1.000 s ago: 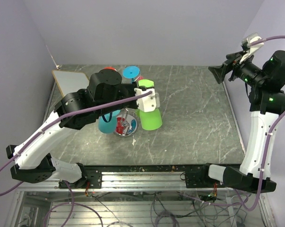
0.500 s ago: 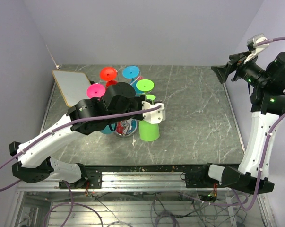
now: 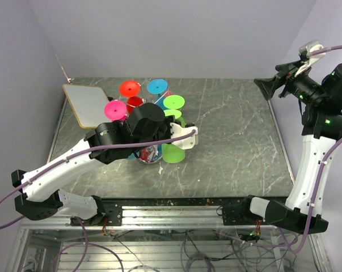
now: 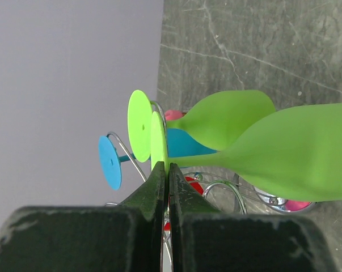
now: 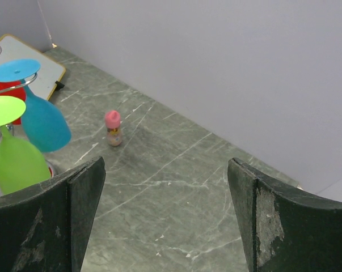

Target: Place the wine glass upside down on the wine glass rack

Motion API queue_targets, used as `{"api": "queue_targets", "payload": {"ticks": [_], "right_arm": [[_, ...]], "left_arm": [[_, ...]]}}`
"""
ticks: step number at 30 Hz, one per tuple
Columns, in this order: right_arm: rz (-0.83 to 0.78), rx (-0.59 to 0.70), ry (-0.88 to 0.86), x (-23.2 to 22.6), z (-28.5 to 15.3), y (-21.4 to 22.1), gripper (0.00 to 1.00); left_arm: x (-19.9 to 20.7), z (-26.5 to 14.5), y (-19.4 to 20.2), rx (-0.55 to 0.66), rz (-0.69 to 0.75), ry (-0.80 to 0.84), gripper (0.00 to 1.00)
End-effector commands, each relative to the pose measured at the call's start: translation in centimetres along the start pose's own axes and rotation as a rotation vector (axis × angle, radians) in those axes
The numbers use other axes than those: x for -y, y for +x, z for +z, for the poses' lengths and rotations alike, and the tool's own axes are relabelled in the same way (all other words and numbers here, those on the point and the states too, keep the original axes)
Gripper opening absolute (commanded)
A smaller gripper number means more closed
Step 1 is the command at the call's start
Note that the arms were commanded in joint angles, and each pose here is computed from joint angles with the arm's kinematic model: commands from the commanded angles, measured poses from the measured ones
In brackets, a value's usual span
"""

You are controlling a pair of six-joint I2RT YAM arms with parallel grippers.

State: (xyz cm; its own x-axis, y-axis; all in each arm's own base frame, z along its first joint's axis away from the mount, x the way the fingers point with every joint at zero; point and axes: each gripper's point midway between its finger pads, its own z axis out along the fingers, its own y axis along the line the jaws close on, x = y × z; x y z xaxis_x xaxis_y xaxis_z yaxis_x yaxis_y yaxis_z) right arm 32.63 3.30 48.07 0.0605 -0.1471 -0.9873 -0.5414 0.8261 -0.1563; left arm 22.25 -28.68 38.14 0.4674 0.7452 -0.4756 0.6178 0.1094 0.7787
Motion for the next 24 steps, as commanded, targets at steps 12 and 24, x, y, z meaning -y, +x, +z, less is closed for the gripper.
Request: {"api": "queue_targets", "payload": {"ticks": [12,24], "right_arm": [[-0.025,0.017,-0.009,-0.6,-0.7,-0.4,0.9],[-0.016,0.019,-0.016,-0.6,-0.7,-0.3,0.9]], "left_arm": [[-1.7,-1.0,1.7,-0.067,0.085,-0.083,0.07],[-1.7,-1.4,3.1,-0.115,0.116,-0.088,0.07]]}}
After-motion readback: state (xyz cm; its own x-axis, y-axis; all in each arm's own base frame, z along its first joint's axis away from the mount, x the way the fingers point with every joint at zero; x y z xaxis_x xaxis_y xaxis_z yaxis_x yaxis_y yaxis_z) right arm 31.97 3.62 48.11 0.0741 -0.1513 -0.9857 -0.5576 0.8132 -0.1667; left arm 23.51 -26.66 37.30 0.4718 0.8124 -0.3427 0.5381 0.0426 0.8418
